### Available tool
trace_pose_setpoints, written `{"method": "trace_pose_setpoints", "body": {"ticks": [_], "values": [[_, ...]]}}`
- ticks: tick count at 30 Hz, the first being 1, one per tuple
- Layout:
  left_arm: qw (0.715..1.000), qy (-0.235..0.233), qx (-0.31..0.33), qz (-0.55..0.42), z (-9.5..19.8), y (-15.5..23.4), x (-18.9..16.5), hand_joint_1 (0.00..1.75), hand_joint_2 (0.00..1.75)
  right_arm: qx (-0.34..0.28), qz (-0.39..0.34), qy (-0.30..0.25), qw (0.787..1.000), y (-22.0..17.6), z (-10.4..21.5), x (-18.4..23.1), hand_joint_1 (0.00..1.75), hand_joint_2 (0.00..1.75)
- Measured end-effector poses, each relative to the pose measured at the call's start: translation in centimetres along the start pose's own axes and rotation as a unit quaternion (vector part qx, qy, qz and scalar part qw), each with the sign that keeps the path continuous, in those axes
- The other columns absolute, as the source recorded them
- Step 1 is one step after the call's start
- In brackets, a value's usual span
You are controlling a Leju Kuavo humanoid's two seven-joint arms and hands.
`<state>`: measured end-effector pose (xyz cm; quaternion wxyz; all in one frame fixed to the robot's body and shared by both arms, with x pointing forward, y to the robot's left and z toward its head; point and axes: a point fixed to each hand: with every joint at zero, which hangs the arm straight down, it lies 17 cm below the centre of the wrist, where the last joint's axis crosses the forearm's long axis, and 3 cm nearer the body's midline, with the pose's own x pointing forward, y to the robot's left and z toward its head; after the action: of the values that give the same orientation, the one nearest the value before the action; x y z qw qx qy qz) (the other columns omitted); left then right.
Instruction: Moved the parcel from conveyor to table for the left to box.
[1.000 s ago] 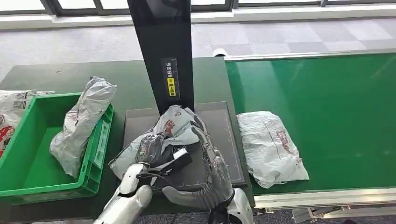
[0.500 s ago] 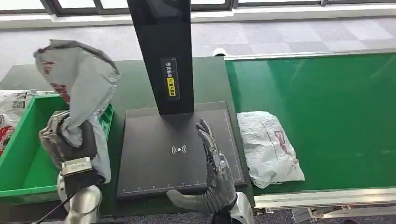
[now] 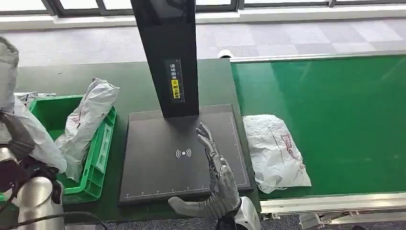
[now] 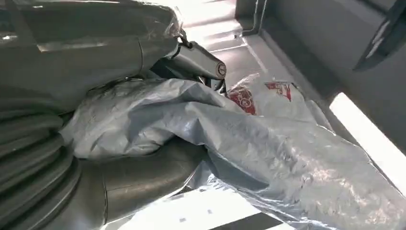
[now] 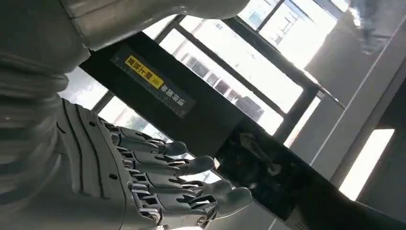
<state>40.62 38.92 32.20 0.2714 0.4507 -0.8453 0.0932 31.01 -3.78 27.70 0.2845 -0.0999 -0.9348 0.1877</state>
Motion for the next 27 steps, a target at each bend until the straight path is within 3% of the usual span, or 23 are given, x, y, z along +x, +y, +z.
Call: {"method": "trace_pose_setpoints", "body": {"ticks": [4,11,19,20,23,24,27], "values": [[0.996,0.01,-0.064,-0.064,0.5,-3.4,-3.7,1.75,1.75,0.009,-0.002,-0.005,1.0,0.4,0.1,0.2,0.0,1.75],[0.972,0.107,-0.168,-0.124,3.9,-7.7,-12.7,1.75,1.75,0.018,-0.016,-0.007,1.0,0.8,0.0,0.4,0.0,1.75],[0.949,0.161,-0.221,-0.157,6.8,-8.7,-16.7,1.69,1.75,0.021,-0.016,-0.012,1.0,0.9,-0.2,0.4,0.0,1.75],[0.947,0.167,-0.225,-0.16,7.0,-8.8,-17.0,0.0,1.75,0.022,-0.015,-0.013,1.0,0.9,-0.2,0.3,0.0,1.75],[0.943,0.177,-0.231,-0.162,7.3,-9.1,-17.5,0.0,1.75,0.023,-0.015,-0.012,1.0,1.0,-0.3,0.2,0.0,1.75],[0.943,0.179,-0.232,-0.161,7.4,-9.1,-17.6,0.0,0.0,0.023,-0.016,-0.012,1.0,1.0,-0.3,0.1,0.0,1.75],[0.948,0.179,-0.218,-0.15,7.2,-8.7,-17.5,0.0,0.0,0.02,-0.018,-0.01,1.0,1.0,-0.6,-0.3,0.0,1.75]]}}
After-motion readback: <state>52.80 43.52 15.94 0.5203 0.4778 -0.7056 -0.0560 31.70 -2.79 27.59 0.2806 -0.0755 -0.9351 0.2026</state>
